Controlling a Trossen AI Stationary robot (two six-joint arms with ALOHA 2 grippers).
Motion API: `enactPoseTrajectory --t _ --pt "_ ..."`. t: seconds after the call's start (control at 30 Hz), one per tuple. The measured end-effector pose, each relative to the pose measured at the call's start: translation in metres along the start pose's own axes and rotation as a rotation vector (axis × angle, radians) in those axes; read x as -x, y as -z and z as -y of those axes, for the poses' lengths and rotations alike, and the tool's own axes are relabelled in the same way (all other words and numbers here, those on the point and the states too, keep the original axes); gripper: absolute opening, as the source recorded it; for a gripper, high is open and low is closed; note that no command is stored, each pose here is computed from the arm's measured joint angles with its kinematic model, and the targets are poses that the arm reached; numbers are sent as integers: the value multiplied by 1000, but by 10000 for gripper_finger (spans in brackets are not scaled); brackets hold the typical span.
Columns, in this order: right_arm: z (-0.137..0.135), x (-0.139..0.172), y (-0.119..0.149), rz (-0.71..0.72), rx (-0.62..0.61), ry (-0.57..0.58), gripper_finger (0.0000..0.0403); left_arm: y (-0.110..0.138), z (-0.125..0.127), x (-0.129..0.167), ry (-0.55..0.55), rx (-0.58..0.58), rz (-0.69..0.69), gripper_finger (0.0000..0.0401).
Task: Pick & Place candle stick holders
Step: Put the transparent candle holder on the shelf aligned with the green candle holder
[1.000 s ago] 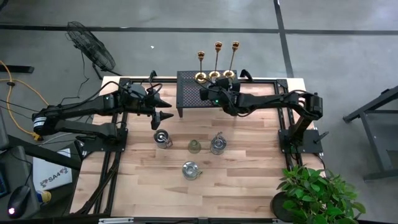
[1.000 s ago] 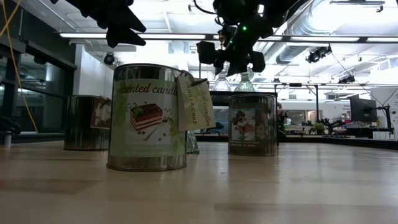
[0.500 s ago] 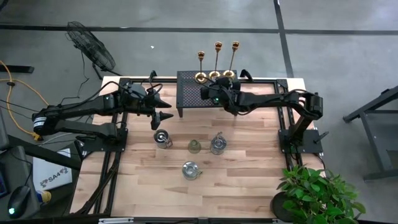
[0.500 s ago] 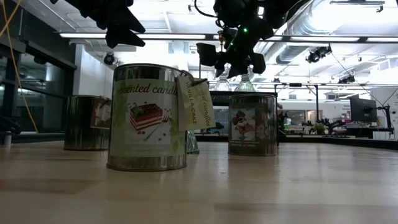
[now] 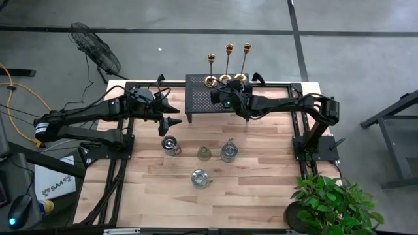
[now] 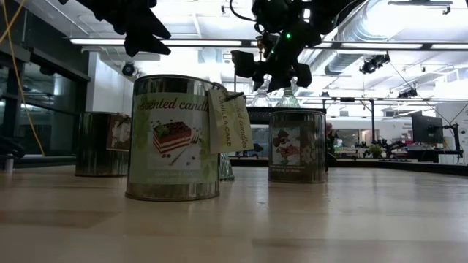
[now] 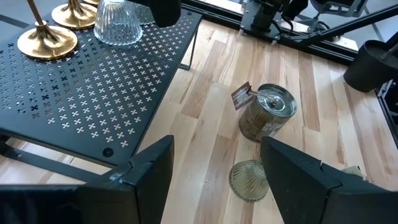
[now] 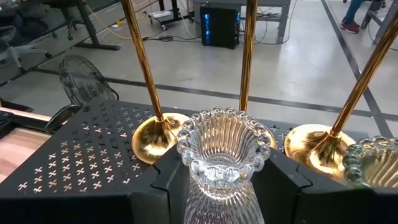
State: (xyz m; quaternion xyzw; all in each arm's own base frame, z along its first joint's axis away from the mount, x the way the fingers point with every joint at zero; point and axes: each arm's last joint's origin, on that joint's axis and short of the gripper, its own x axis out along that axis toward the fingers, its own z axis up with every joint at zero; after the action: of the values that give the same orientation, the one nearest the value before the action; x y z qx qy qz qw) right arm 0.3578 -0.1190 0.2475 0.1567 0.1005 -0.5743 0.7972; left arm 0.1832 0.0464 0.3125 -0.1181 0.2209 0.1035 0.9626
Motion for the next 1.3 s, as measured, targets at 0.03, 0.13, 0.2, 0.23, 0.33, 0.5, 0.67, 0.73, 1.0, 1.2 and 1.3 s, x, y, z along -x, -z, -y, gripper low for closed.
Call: enactPoseTrajectory --t 0.03,0.13,0.2,0.23,0.33,0.5,0.67,0.73,1.0,1.2,1.3 --pt "0 0 0 -1 0 -2 137 0 0 0 0 0 0 234" --pt "1 -2 -1 -9 -6 -14 137 0 0 0 0 0 0 234" --pt "1 -3 -2 -13 -9 -25 137 0 0 0 0 0 0 234" --pt "1 -4 -2 -13 -8 -25 137 0 0 0 0 0 0 234" --pt "2 -4 -3 -14 23 -29 137 0 0 0 0 0 -2 234" --pt "2 -4 -2 -14 35 -29 147 1 0 0 -1 1 -8 234" --pt "2 -4 -2 -19 41 -28 175 1 0 0 -1 1 -8 234" --pt "2 -4 -2 -17 60 -27 188 1 0 0 -1 1 -8 234" --pt "1 -3 -3 -7 83 -30 239 1 0 0 -1 1 -8 234" --pt "-2 -1 -4 3 116 -47 259 1 0 0 -1 1 -8 234" --pt "-5 1 -5 22 144 -64 263 1 0 0 -1 1 -8 234"
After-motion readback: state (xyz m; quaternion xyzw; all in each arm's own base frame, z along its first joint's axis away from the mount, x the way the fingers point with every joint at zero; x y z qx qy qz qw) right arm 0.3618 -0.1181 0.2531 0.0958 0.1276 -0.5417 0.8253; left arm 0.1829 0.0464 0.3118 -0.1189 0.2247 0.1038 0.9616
